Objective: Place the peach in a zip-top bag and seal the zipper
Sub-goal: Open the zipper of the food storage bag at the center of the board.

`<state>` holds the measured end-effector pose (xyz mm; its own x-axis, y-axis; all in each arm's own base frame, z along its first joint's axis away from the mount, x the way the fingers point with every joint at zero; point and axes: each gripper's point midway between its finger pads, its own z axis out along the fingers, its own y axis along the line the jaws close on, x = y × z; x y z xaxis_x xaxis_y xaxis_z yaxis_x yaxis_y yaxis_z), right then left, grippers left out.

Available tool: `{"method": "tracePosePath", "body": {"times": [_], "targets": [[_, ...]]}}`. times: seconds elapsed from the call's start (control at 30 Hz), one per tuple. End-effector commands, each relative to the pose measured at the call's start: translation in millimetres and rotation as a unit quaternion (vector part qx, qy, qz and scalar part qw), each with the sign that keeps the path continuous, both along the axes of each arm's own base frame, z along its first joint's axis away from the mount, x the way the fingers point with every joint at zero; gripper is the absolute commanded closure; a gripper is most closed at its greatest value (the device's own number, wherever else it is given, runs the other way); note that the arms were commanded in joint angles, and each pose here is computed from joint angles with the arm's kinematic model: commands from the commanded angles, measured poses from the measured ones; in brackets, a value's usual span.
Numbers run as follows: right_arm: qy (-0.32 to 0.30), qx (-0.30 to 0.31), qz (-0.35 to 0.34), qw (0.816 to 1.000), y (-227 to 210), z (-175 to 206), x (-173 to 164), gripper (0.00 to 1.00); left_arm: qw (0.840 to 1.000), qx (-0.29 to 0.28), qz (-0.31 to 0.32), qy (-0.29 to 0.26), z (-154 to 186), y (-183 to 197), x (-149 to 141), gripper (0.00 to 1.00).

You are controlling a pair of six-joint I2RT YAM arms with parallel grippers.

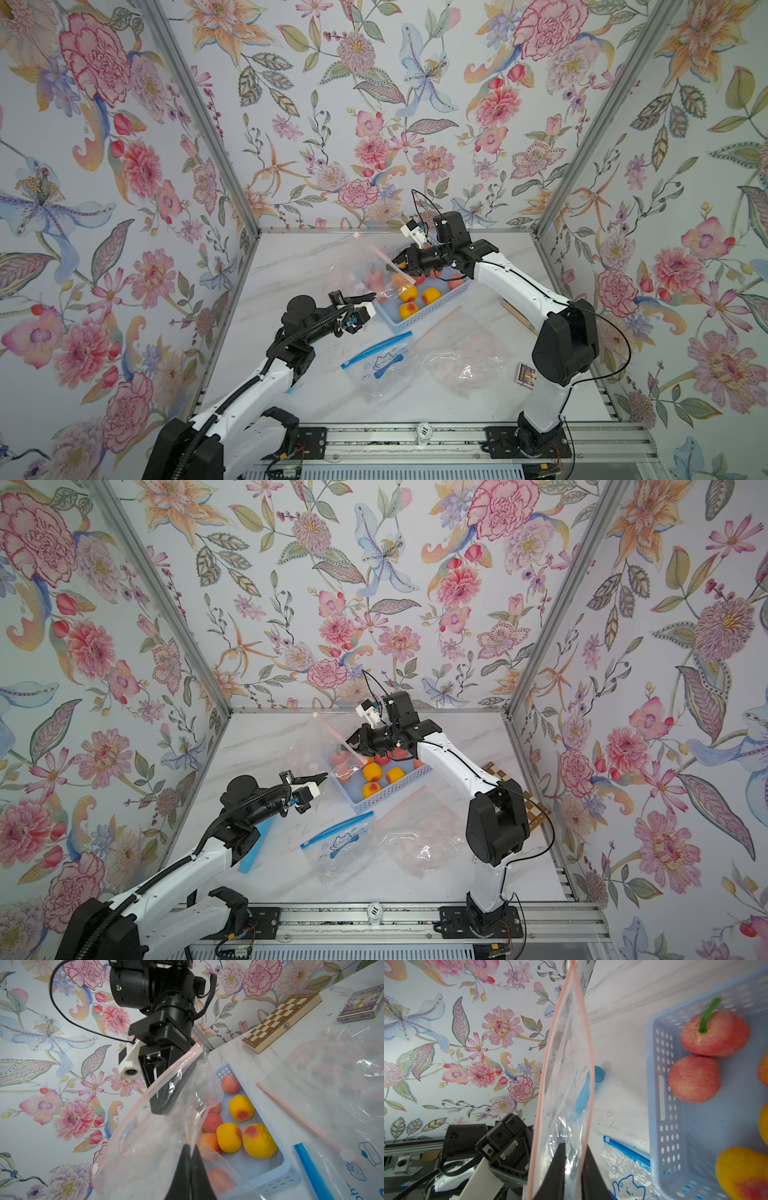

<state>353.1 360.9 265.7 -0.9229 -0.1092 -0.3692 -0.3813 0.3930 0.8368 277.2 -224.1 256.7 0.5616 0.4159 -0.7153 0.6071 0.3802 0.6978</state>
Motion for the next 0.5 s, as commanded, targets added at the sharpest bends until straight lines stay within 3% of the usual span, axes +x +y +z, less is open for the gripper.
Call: {"method": "tracePosePath", "body": {"times": [0.0,0.03,0.07,0.17,0.27,0.4,0.47], "targets": [[-0.017,0.006,-0.001,1.0,0.0,8.8,2.1,0.93,1.0,-0.007,-0.002,-0.003,11.1,-3.8,1.0,1.0],[-0.022,0.004,-0.005,1.0,-1.6,9.5,3.6,0.96,1.0,-0.015,0.0,0.009,11.4,-3.6,1.4,0.88],[-0.027,0.002,-0.008,1.0,-3.3,10.0,4.8,0.99,0.999,-0.028,0.003,0.025,13.6,-3.2,2.1,0.66],[-0.046,-0.01,-0.027,0.998,-10.6,10.2,11.2,1.0,0.993,-0.067,0.006,0.098,17.4,-4.0,3.3,0.41],[-0.08,-0.03,-0.056,0.995,-19.0,10.9,20.6,1.0,0.975,-0.144,0.022,0.165,32.7,0.0,6.9,0.04],[-0.118,-0.038,-0.089,0.988,-25.8,14.9,29.8,1.0,0.94,-0.248,0.032,0.231,58.3,7.5,9.1,0.01],[-0.133,-0.032,-0.103,0.985,-26.6,17.1,33.3,1.0,0.911,-0.307,0.057,0.27,68.3,16.5,17.1,0.01]]}}
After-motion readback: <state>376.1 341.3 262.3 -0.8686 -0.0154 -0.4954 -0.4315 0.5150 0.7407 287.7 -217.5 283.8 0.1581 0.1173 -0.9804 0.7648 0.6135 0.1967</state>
